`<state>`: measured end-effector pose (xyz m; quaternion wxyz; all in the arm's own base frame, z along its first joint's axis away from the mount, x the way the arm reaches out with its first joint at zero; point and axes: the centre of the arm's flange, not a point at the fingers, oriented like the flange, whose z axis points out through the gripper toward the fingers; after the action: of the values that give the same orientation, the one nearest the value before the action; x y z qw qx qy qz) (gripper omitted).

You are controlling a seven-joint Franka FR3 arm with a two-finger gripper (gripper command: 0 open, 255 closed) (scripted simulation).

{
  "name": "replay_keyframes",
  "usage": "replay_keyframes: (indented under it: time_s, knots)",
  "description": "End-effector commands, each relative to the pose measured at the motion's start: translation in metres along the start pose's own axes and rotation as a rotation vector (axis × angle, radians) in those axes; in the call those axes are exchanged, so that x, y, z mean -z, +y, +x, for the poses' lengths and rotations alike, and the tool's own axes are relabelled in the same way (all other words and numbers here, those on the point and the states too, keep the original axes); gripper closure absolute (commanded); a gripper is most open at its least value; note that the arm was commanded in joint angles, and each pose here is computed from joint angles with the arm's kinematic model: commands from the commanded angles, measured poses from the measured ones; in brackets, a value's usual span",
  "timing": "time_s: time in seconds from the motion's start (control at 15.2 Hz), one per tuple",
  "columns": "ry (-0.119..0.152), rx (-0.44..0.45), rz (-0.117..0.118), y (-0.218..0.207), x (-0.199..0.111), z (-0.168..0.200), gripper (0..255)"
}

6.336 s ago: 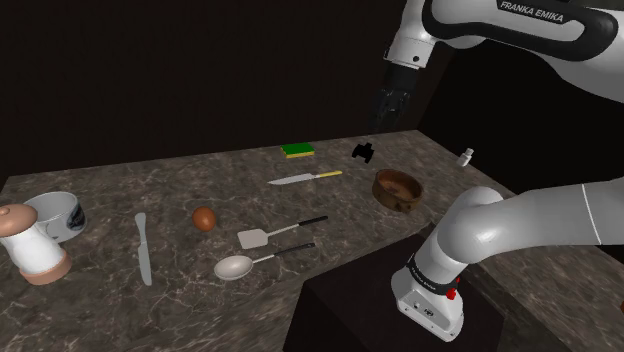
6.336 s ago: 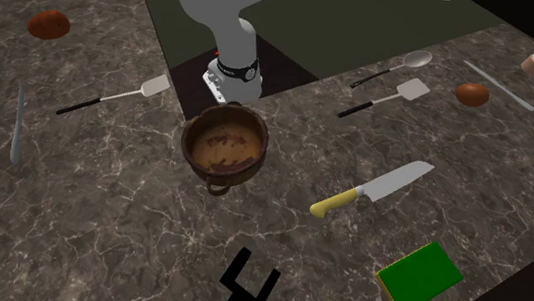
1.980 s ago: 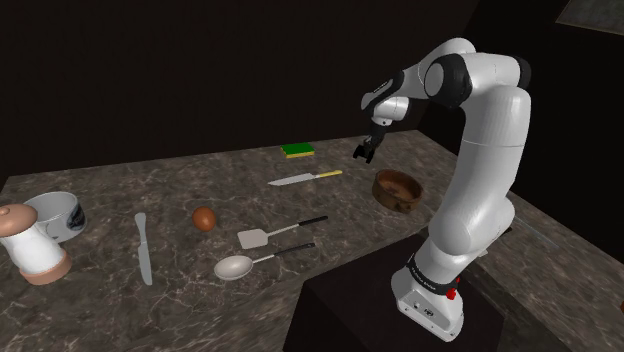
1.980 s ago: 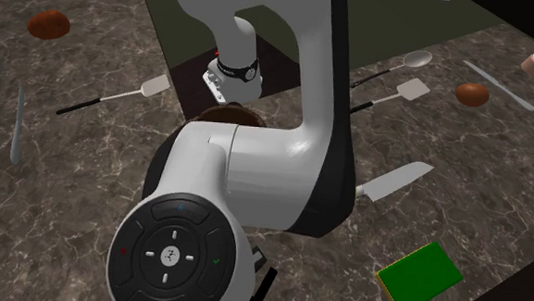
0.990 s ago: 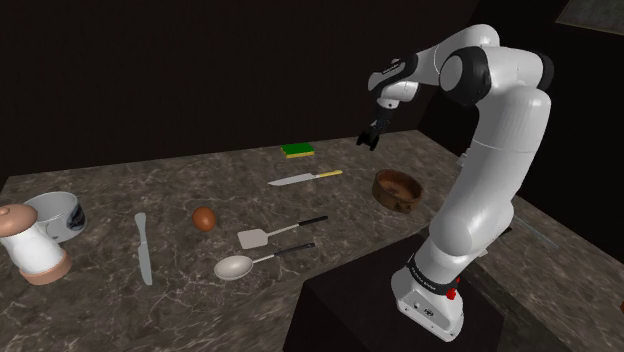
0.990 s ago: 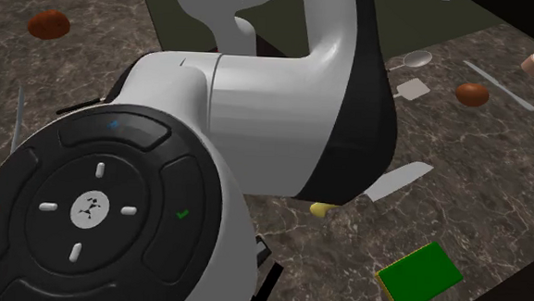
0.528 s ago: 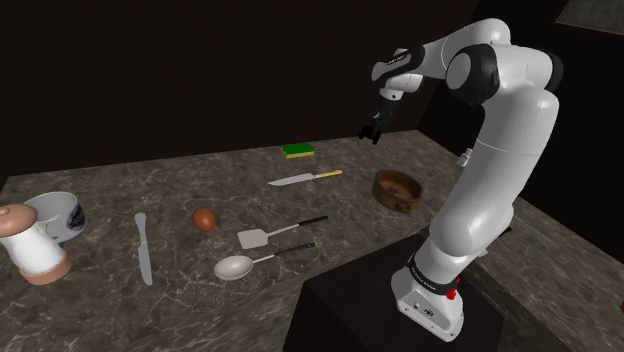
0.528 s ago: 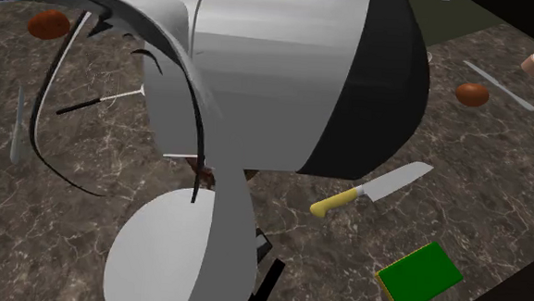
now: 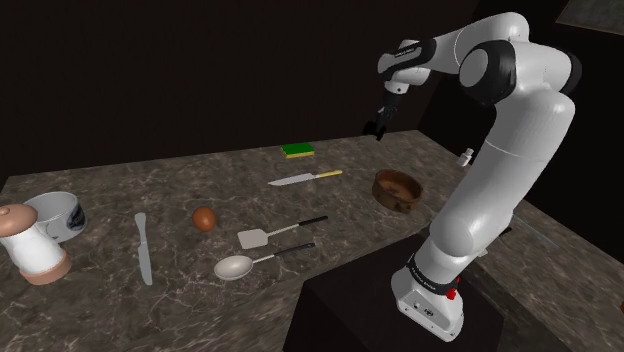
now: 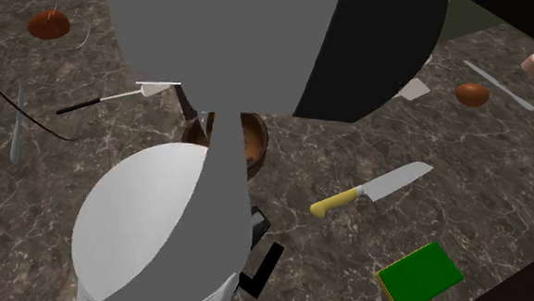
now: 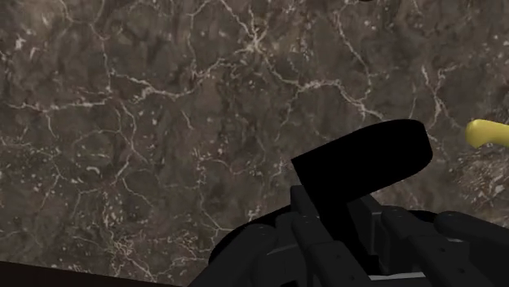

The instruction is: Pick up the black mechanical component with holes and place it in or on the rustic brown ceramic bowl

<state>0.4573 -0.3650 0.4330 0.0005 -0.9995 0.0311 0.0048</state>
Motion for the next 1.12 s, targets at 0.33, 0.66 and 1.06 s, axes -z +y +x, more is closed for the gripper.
replay_keyframes:
  time_s: [0.33,0.66,1.06]
  knots:
    - [0.000,0.000,0.000,-0.044,0.003,-0.078,255]
    - [0.000,0.000,0.000,-0.076,0.003,-0.135,255]
    - [0.000,0.000,0.000,-0.114,0.003,-0.204,255]
